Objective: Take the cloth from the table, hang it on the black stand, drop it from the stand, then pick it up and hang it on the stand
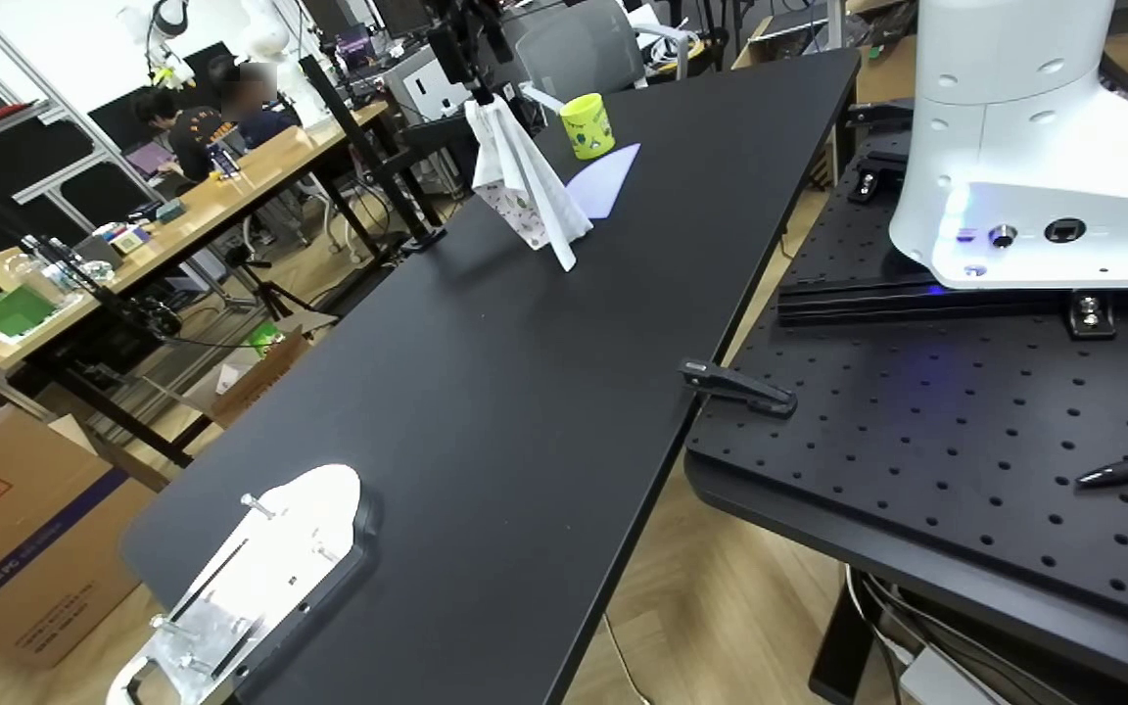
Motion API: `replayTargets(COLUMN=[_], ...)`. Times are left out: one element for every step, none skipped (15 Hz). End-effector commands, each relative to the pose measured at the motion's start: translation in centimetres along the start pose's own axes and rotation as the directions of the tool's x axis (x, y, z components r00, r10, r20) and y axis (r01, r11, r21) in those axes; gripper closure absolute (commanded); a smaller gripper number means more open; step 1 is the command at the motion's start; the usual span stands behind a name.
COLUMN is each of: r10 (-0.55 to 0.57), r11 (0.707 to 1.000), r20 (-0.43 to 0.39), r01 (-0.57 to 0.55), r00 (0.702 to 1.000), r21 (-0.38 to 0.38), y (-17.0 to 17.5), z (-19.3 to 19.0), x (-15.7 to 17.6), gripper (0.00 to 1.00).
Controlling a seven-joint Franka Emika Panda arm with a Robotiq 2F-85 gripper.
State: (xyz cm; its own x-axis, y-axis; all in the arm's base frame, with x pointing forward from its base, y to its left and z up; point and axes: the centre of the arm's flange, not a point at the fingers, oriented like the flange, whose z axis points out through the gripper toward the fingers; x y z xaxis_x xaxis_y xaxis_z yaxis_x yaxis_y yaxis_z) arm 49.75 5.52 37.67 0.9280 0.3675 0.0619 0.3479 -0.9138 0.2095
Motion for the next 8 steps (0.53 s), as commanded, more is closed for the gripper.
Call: replayTargets(r10=[0.05, 0.053, 0.055, 0.05, 0.047, 0.036, 0.03, 0.023], r11=[0.998, 0.998, 0.997, 0.997, 0.997, 0.997, 0.998, 0.998], r20=[0.022, 0.029, 0.033, 0.036, 0.039, 0.04, 0.042, 0.043], r01=[-0.05, -0.054, -0.056, -0.051, -0.049, -0.039, -0.032, -0.025], r00=[0.999, 0.998, 0.998, 0.998, 0.998, 0.999, 0.999, 0.999], r21=[0.03, 0.039, 0.049, 0.055, 0.06, 0.063, 0.063, 0.063], y=[2.1, 2.5, 2.8, 3.0, 3.0, 2.9, 2.8, 2.6], z=[1.1, 1.5, 1.8, 2.1, 2.3, 2.4, 2.5, 2.5], x=[-1.0, -0.9, -0.8, -0.6, -0.4, -0.2, -0.1, 0.1], gripper=[0.0, 0.0, 0.0, 0.0, 0.0, 0.25, 0.25, 0.33])
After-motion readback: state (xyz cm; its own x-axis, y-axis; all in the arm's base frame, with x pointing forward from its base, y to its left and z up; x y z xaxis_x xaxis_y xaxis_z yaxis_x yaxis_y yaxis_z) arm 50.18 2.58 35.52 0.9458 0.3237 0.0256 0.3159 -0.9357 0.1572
